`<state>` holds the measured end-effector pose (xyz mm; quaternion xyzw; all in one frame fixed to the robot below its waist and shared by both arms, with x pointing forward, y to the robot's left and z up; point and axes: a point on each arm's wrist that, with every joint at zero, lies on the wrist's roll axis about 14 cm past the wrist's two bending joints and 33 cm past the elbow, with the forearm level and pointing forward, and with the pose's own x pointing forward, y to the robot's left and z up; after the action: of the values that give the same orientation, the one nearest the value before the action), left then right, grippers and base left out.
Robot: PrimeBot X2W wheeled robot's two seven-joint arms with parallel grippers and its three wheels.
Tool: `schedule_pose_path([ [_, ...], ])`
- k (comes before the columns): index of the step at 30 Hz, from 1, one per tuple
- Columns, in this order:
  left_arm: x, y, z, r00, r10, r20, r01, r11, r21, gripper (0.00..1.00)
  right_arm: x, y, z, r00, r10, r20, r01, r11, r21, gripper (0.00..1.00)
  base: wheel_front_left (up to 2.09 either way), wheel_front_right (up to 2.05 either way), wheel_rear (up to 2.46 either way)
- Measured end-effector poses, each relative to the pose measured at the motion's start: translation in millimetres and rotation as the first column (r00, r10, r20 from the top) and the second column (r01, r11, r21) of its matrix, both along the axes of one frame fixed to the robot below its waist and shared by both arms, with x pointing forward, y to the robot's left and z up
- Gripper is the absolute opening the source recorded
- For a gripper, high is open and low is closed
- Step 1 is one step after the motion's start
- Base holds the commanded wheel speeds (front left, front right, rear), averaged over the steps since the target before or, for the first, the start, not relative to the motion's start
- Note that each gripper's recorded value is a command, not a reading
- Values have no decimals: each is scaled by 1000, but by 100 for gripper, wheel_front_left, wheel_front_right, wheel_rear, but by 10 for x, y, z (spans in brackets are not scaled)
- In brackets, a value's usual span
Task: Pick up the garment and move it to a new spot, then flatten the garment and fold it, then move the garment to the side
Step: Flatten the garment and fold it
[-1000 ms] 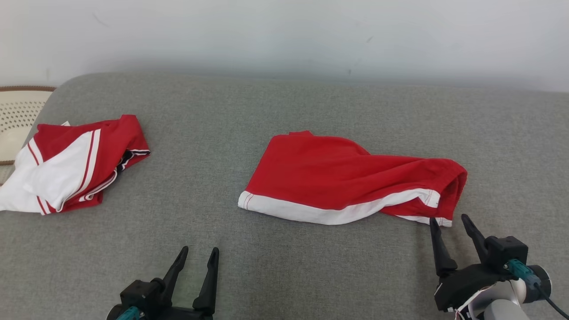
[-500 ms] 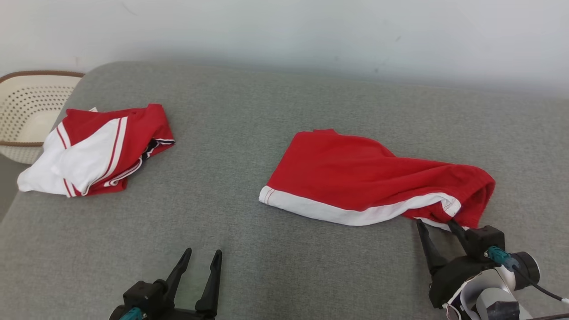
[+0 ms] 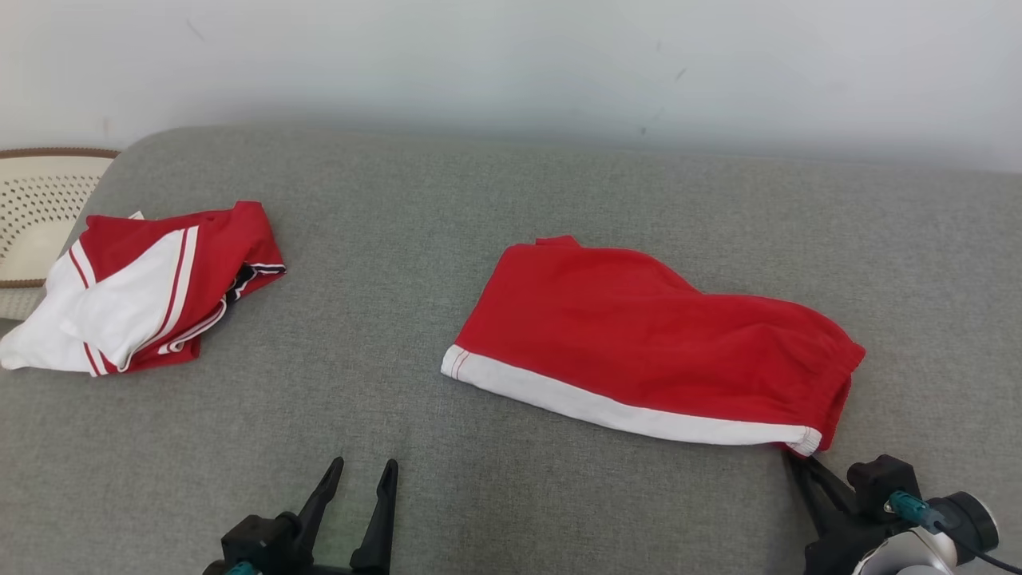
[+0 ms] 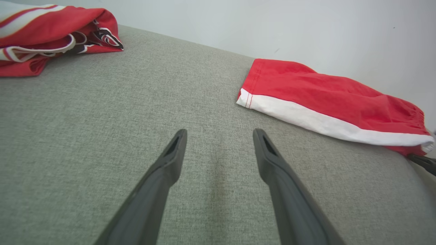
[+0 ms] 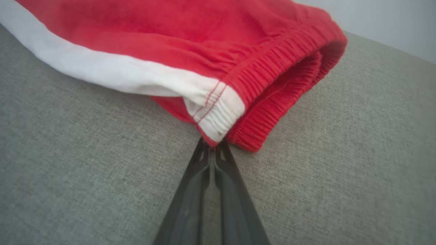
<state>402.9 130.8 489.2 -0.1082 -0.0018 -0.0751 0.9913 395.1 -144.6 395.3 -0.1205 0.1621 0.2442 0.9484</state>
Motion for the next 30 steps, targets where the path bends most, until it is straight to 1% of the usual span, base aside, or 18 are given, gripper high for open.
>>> schedule_pose_path([
  [1, 2, -9, -1, 1000, -3, 0, 3, 1000, 0, 100, -17, -27, 2, 1000, 0, 0, 0, 1000, -6, 60, 0, 0, 0],
  [2, 2, -17, 1, 1000, -5, 0, 5, 1000, 0, 100, -19, -52, 19, 1000, -2, 5, 2, 1000, -10, 100, 0, 0, 0],
  [8, -38, -32, 32, 1000, -10, 6, 10, 1000, 0, 100, -123, -186, 98, 999, -30, 21, 30, 1000, -3, 100, 0, 0, 0],
  [12, -102, 37, 58, 1000, 21, 14, -21, 1000, 9, 100, -108, -286, 323, 992, -96, 81, 91, 994, 57, 100, 0, 0, 0],
  [13, -102, 37, 58, 1000, 21, 14, -21, 1000, 9, 100, -108, -286, 323, 992, -96, 81, 91, 994, 57, 100, 0, 0, 0],
  [15, -110, 80, 93, 999, 42, 26, -42, 999, 22, 100, -73, -335, 483, 981, -144, 127, 131, 986, 102, 100, 0, 0, 0],
  [19, -78, 133, 209, 995, 70, 65, -74, 996, 51, 100, -102, -363, 662, 959, -216, 185, 186, 968, 167, 100, 0, 0, 0],
  [20, -93, 141, 208, 995, 76, 69, -81, 994, 68, 100, -114, -372, 744, 945, -251, 210, 211, 957, 198, 100, 0, 0, 0],
  [23, -74, 156, 269, 992, 85, 91, -93, 992, 89, 100, -122, -380, 862, 924, -298, 242, 240, 940, 242, 100, 0, 0, 0],
  [30, -95, 214, 318, 988, 106, 114, -120, 985, 126, 100, -140, -325, 1069, 896, -332, 293, 244, 922, 301, 100, 0, 0, 0],
])
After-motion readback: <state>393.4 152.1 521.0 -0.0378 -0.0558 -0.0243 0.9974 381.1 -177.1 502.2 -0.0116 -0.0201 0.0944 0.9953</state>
